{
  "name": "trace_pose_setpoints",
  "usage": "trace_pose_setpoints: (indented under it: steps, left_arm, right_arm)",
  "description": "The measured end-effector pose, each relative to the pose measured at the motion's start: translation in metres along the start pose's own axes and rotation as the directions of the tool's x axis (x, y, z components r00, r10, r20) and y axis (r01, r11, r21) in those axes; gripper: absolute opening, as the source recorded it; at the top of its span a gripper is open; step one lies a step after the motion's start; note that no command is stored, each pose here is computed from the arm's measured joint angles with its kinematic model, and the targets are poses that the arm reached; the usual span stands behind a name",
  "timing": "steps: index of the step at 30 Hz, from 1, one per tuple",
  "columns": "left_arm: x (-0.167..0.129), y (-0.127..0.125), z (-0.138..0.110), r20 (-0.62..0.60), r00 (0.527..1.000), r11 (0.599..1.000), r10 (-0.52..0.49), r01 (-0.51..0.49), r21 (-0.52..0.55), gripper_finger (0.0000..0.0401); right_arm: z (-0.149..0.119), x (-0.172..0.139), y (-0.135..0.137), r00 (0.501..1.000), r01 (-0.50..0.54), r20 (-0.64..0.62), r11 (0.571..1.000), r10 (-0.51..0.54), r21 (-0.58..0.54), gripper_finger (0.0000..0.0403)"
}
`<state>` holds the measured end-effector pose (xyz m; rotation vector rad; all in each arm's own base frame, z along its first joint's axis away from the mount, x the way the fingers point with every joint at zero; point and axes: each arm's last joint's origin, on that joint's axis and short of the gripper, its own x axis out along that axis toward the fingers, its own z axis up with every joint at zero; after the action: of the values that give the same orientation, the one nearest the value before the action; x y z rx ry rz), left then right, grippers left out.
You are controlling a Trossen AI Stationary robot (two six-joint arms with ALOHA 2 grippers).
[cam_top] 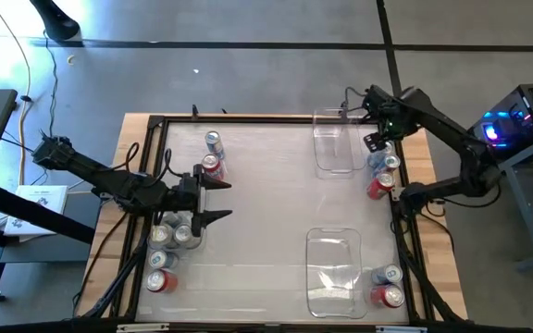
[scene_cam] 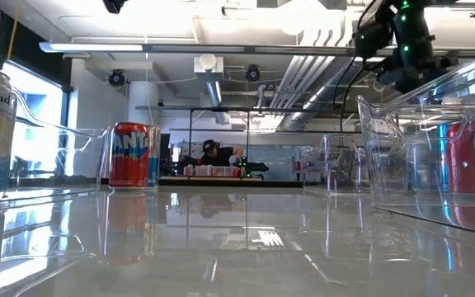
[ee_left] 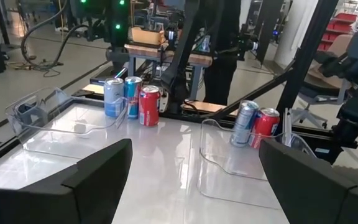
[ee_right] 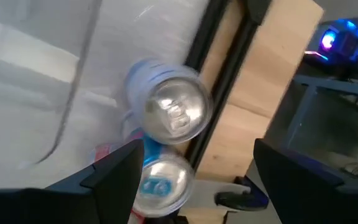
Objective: Sort soda cans
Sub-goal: Put the blue and white soda can into the middle left transparent bin
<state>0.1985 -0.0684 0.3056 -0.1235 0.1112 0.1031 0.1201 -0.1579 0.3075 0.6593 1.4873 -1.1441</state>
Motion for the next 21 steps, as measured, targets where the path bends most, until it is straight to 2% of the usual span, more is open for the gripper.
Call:
trace_pose_setpoints:
  steps: [5, 10, 17, 21]
  left_arm:
    - [0.0, 0.0, 0.0, 0.0, 1.0, 1.0, 0.0, 0.0, 0.007, 0.0346]
    - [0.0, 0.0, -0.002, -0.014, 1.0, 1.0, 0.003, -0.002, 0.016, 0.0346]
    - [0.0, 0.001, -0.005, -0.043, 0.999, 0.999, 0.008, -0.007, 0.032, 0.0346]
    - [0.0, 0.001, -0.006, -0.055, 0.998, 0.999, 0.011, -0.008, 0.039, 0.0346]
  right_arm:
    - [0.005, 0.002, 0.002, 1.0, -0.007, 0.021, 0.998, 0.005, 0.067, 0.0298]
    - [0.007, 0.003, 0.003, 1.0, -0.009, 0.017, 0.997, 0.008, 0.079, 0.0301]
    - [0.013, 0.013, 0.009, 0.997, -0.059, 0.063, 0.988, 0.051, 0.14, 0.0339]
    - [0.015, 0.021, 0.012, 0.998, 0.001, 0.063, 0.986, -0.011, 0.168, 0.0348]
